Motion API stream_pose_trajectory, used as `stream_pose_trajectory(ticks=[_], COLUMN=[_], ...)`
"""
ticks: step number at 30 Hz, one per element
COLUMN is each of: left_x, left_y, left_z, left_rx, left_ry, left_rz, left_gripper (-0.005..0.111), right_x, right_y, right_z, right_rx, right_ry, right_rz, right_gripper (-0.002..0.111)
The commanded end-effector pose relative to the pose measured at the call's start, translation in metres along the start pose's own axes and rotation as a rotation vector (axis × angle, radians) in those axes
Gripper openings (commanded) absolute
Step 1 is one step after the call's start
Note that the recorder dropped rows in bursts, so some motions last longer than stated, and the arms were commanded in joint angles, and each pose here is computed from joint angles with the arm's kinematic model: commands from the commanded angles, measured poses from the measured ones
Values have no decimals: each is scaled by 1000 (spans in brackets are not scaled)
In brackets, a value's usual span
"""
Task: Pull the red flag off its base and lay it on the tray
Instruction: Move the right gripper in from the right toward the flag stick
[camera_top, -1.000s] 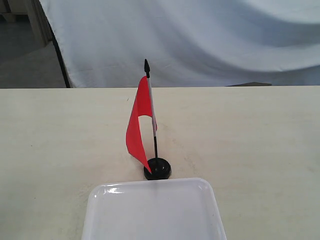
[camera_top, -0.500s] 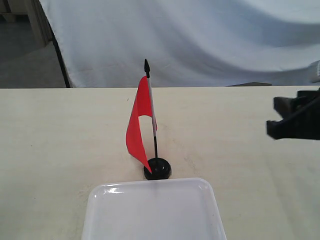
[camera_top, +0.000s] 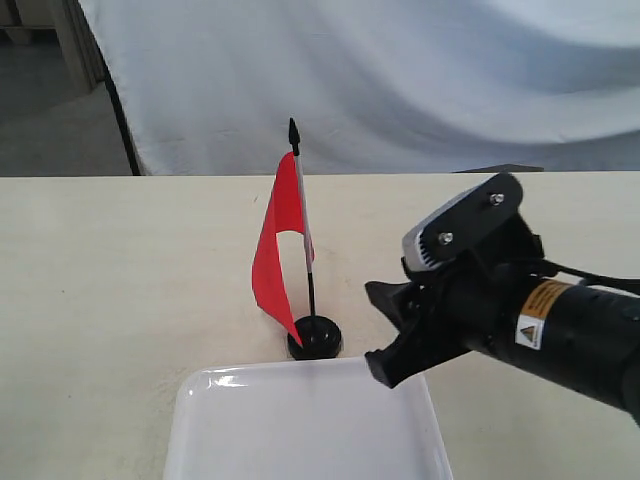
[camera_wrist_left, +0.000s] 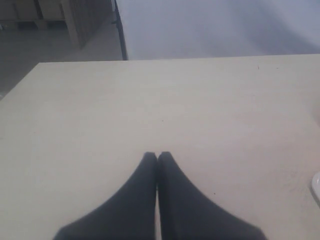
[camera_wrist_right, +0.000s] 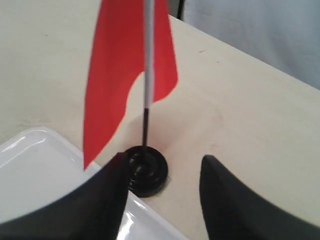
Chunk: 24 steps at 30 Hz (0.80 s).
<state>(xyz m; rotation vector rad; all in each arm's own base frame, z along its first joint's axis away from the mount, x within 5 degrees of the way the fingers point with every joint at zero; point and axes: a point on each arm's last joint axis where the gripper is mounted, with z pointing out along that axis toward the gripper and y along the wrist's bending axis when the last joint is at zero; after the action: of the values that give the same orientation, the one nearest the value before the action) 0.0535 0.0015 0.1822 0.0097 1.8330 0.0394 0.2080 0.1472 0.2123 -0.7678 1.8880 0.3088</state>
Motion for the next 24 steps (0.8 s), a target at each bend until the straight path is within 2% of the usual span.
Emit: stream_pose_trajectory(ticks=[1,8,14,24], left_x=[0,0,0,0], left_y=[0,0,0,0], left_z=[0,0,0,0], left_rx=[2,2,2,2], left_ry=[-6,-6,-6,-6], left_rz=[-3,-3,-3,-3], left_gripper=[0,0,0,0], right_x=[5,21,39,33], right_y=[11,16,19,19], right_z=[19,50,73,119], right_rx=[-38,-52,-52,-50], right_ry=[-50,-147,-251,-281], right_rz=[-28,92,104,104], right_gripper=[44,44,44,44])
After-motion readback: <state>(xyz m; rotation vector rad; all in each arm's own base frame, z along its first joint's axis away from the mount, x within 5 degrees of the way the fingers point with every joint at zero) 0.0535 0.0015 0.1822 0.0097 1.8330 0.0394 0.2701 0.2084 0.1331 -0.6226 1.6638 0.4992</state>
